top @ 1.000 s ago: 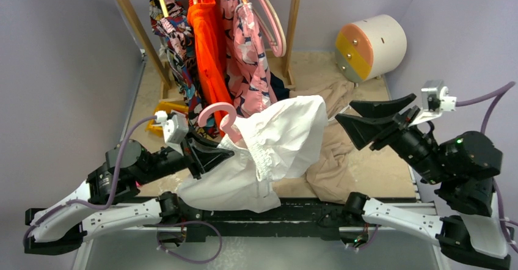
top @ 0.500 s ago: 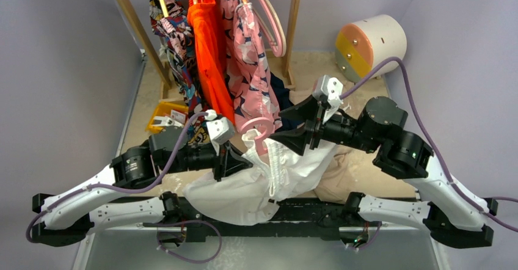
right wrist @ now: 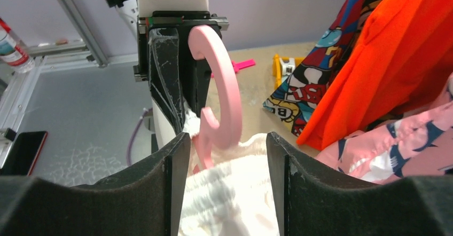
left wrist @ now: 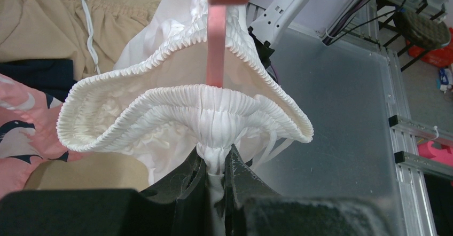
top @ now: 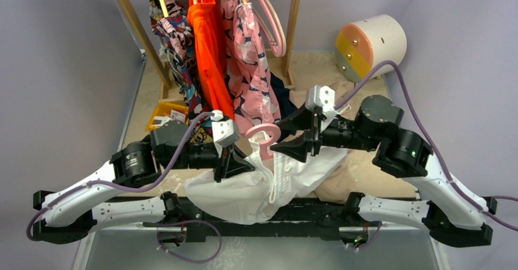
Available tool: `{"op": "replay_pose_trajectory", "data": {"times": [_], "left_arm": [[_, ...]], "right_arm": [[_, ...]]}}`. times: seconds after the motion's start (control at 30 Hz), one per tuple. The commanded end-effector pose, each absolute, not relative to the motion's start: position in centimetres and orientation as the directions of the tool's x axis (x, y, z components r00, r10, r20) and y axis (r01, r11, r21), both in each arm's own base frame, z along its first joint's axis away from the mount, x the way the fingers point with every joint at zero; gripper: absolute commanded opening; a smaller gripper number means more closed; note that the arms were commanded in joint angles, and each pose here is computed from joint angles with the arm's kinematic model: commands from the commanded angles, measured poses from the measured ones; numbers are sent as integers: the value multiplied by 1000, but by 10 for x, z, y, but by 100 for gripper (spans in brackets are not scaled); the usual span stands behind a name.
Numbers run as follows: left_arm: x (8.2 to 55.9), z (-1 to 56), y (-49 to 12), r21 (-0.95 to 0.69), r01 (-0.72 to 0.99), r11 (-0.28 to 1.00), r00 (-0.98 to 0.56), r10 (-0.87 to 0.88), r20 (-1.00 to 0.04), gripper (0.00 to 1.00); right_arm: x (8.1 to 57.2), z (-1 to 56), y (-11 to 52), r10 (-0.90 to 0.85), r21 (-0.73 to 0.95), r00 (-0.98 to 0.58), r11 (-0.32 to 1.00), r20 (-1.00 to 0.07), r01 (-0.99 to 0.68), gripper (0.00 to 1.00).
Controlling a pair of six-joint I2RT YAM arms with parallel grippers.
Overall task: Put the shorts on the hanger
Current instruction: Adjust the shorts on the hanger.
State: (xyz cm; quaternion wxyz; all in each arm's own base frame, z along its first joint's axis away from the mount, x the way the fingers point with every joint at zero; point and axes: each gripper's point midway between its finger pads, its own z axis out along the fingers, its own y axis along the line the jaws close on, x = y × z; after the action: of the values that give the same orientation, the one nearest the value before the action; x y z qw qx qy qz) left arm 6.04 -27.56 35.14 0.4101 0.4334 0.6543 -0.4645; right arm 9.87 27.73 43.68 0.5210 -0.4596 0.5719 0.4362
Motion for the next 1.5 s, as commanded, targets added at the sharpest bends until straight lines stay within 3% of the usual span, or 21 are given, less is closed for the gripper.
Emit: {"op": "replay_pose_trajectory", "data": {"times": [0.0, 0.2, 0.43, 0.7, 1.17, 1.27, 1.37, 1.47], "left_arm": [[52, 396, -281, -201, 975, 96, -210, 93, -973, 0], [52, 399, -283, -183, 980, 84, -191, 107, -976, 0], [51, 402, -285, -168, 984, 66, -175, 106, -979, 0], [51, 402, -289, -161, 985, 56, -166, 109, -980, 0], [51, 405, -287, -155, 986, 60, -160, 102, -982, 0], [51, 406, -286, -150, 987, 64, -156, 99, -983, 0], [51, 407, -285, -150, 986, 66, -156, 95, -983, 0], [54, 406, -283, -152, 985, 86, -160, 92, -983, 0]], "right_arm": [[80, 456, 281, -31, -11, 9, 83, -999, -996, 53], [70, 451, 287, -48, 10, -11, 9, -999, -1000, 42], [62, 438, 290, -81, 42, -38, -44, -996, -998, 42], [59, 440, 292, -60, 62, -58, -58, -996, -996, 24], [62, 424, 294, -117, 106, -100, -44, -988, -993, 31], [63, 421, 296, -132, 119, -113, -40, -985, -992, 22], [65, 422, 297, -127, 120, -115, -30, -985, -992, 0], [68, 425, 297, -110, 117, -115, -13, -987, -993, 0]]}}
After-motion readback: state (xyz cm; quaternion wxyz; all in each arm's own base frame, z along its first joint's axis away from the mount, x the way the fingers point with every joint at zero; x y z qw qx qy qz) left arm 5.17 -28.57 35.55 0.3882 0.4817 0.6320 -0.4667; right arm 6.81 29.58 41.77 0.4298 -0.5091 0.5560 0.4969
